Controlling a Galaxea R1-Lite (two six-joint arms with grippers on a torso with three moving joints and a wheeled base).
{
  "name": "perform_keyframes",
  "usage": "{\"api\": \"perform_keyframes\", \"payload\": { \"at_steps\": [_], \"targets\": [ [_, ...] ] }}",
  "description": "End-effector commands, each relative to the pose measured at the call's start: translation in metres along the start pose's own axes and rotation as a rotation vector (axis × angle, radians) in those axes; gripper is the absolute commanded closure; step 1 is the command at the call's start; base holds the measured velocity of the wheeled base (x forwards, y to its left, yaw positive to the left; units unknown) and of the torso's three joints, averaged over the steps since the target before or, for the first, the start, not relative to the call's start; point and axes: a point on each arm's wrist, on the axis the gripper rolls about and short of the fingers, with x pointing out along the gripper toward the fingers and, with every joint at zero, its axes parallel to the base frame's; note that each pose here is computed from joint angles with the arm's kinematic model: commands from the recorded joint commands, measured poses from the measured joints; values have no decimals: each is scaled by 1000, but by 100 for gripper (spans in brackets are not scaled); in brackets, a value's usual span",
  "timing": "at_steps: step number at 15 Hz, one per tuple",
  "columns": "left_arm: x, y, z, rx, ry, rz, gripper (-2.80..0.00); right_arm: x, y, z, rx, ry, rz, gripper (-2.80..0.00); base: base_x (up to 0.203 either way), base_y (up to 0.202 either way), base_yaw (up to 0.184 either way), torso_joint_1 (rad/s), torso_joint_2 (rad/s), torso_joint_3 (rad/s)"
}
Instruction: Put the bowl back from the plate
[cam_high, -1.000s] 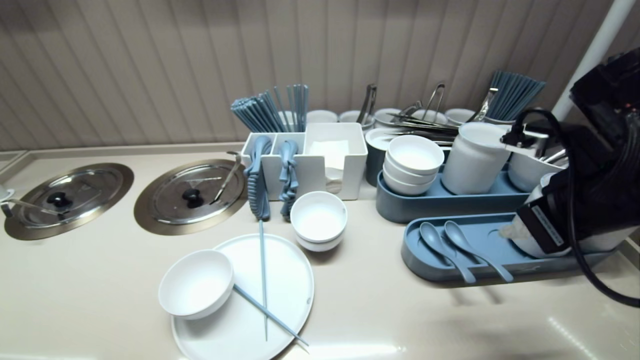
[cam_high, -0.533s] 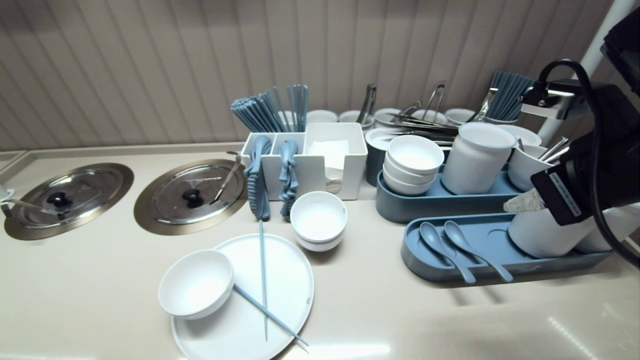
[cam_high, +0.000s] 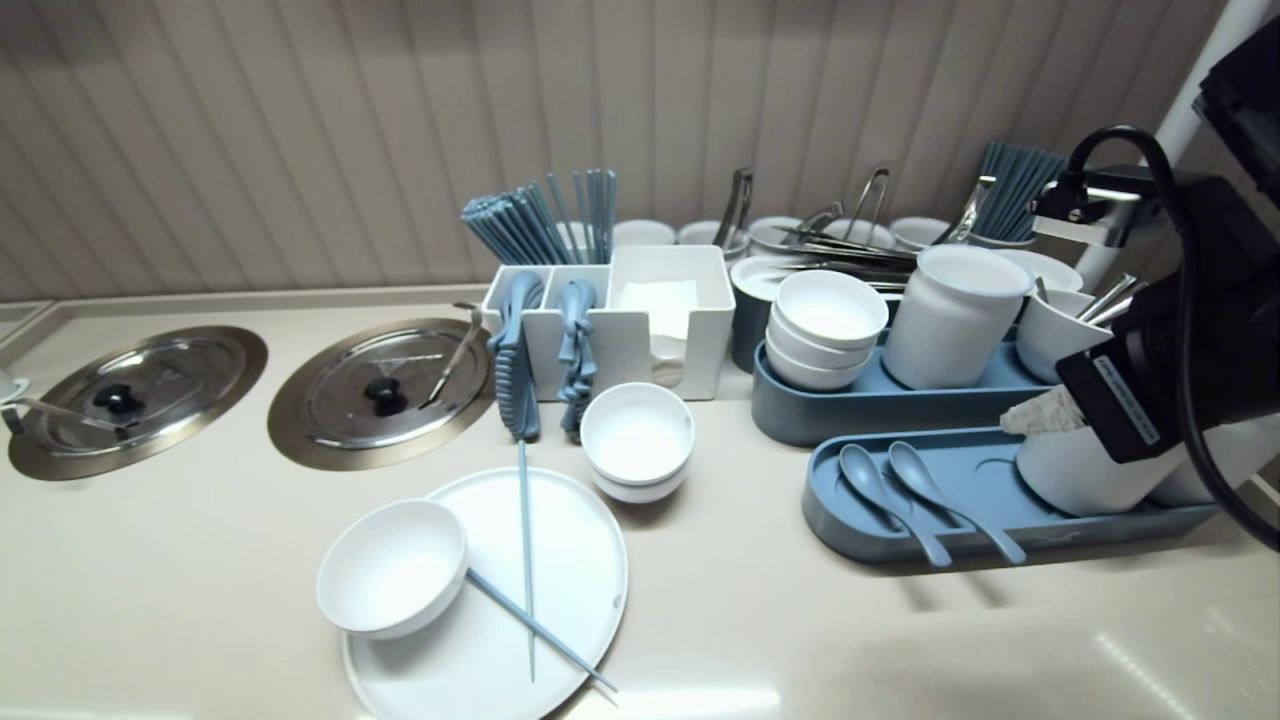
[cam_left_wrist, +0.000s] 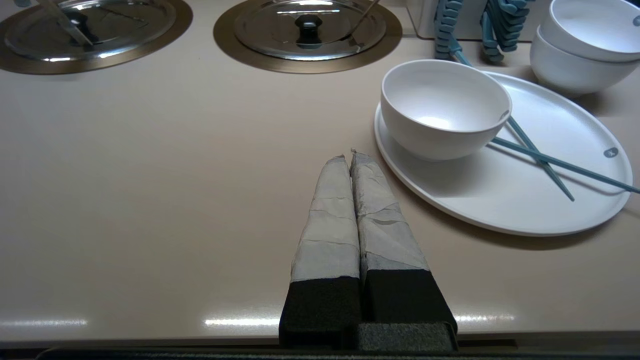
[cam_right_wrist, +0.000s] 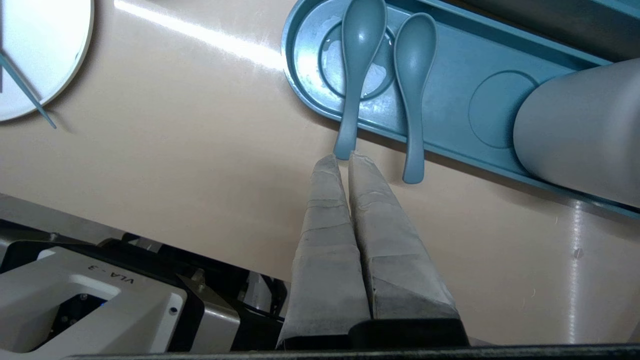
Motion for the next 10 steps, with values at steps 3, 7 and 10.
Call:
{"api": "perform_keyframes", "payload": {
  "at_steps": [3, 7, 10],
  "targets": [
    [0, 0, -2, 0, 7, 0, 0, 0, 0, -1, -2, 8, 1, 0, 0, 0, 0, 0, 0, 0],
    [0, 0, -2, -2, 7, 0, 0, 2, 5, -2, -17, 15, 12, 0, 3, 131, 0, 5, 5, 1],
    [0, 0, -2, -2, 7, 0, 0, 4, 8, -4, -31, 27, 21, 0, 0, 197, -1, 2, 3, 2]
  ]
}}
